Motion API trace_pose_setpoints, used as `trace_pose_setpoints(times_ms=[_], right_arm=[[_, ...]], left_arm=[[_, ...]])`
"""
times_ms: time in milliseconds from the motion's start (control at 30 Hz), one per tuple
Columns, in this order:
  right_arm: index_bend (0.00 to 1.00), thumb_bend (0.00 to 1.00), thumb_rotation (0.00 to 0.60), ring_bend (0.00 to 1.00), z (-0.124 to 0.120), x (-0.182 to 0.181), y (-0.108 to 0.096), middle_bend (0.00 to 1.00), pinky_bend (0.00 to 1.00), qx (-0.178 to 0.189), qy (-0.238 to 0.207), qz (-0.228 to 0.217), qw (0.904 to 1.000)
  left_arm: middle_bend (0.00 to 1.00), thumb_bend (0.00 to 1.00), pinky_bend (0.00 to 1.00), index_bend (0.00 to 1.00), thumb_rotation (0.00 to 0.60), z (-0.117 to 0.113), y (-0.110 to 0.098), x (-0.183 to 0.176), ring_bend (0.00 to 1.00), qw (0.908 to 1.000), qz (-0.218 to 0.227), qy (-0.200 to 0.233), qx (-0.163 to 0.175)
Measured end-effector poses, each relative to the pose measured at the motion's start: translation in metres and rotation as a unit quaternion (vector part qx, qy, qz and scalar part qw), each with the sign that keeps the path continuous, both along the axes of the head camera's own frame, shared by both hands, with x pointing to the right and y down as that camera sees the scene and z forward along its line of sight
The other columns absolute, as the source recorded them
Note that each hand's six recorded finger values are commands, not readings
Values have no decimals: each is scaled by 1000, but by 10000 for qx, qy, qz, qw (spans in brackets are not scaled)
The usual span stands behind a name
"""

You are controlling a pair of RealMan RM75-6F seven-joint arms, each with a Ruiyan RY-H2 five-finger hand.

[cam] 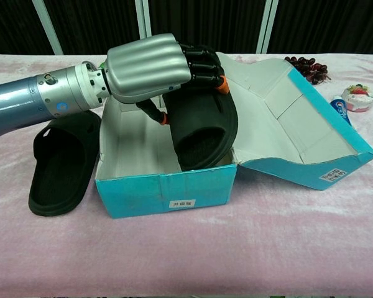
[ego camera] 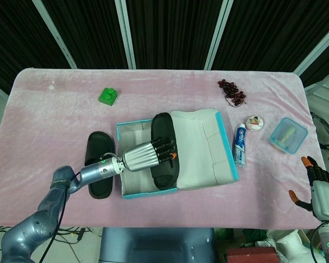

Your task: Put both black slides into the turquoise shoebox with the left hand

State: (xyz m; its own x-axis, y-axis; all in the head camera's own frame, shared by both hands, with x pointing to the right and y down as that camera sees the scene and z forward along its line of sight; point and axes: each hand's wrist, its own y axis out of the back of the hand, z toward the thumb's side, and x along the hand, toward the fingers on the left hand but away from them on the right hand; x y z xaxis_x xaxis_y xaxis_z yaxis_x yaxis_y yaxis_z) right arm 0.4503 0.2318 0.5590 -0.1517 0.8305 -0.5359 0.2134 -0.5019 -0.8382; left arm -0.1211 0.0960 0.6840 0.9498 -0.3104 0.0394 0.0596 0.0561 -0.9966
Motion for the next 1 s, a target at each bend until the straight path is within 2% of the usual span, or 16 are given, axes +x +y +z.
trace_pose_setpoints(times_ms=[433, 1000], right_arm=[[0, 209, 600, 129, 0, 0, 0, 38, 150, -13, -15, 14, 10000], [0, 209, 600, 130, 0, -1, 0, 38, 149, -33, -36, 25, 10000]], left_arm=[[332, 257, 354, 300, 600, 11, 14, 1, 165, 9993, 277, -258, 46], [332, 257, 387, 290, 600, 22, 17, -8, 170, 9988, 53, -345, -337]])
